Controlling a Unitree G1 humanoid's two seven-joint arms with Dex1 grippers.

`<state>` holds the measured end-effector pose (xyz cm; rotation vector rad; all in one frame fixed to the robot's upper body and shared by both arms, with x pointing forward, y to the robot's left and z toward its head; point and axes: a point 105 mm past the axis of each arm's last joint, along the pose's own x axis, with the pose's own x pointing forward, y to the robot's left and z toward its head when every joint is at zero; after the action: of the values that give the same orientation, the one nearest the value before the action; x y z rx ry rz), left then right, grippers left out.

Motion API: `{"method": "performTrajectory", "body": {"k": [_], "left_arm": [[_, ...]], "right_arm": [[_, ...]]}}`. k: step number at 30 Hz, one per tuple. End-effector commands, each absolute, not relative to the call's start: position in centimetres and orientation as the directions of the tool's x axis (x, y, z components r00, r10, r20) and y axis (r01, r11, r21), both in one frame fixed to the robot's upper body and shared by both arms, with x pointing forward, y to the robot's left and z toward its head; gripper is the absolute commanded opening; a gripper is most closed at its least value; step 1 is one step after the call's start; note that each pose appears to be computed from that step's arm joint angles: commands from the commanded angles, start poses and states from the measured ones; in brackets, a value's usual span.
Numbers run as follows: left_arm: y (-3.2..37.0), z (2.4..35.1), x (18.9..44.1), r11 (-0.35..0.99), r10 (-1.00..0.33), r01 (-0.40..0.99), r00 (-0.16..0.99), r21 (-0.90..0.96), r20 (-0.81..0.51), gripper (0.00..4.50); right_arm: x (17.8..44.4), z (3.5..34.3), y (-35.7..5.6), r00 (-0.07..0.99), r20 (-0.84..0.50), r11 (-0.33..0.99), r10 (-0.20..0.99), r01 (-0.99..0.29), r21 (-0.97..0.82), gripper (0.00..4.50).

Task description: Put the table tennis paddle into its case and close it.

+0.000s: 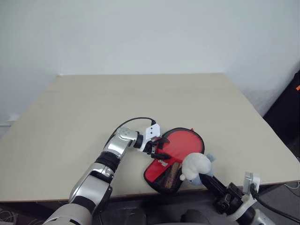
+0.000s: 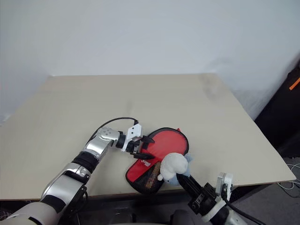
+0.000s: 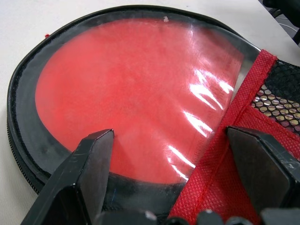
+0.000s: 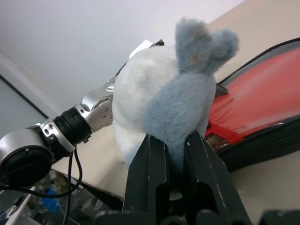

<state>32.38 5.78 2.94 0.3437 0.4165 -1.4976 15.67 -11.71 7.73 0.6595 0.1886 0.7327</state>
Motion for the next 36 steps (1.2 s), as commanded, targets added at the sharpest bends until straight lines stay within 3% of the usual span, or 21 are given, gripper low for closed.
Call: {"method": "performTrajectory", "body": {"k": [1,13,21,29,36], "left_arm": [[8.2,-1.4,30.8,0.130,-0.805,0.976,0.001,-0.176,-0.593,4.05],[7.1,0.7,32.7,0.237,-0.867,0.941,0.092,-0.244,-0.490,4.05],[6.5,1.1,32.4,0.220,-0.878,0.945,0.084,-0.241,-0.471,4.05],[2.1,2.9,31.9,0.114,-0.922,0.973,0.028,-0.200,-0.386,4.05],[-0.8,2.7,30.9,0.013,-0.906,0.991,-0.046,-0.137,-0.421,4.05]], "right_arm": [[16.4,9.2,-11.4,0.725,0.101,0.541,0.681,-0.592,0.598,0.01],[19.8,10.1,-14.6,0.856,0.104,0.669,0.507,-0.467,0.578,0.01],[21.8,9.0,-16.6,0.914,0.062,0.744,0.400,-0.364,0.560,0.01],[21.4,8.3,-16.2,0.885,0.039,0.730,0.464,-0.406,0.550,0.01],[18.5,8.8,-15.3,0.839,0.058,0.672,0.542,-0.474,0.569,0.01]]}}
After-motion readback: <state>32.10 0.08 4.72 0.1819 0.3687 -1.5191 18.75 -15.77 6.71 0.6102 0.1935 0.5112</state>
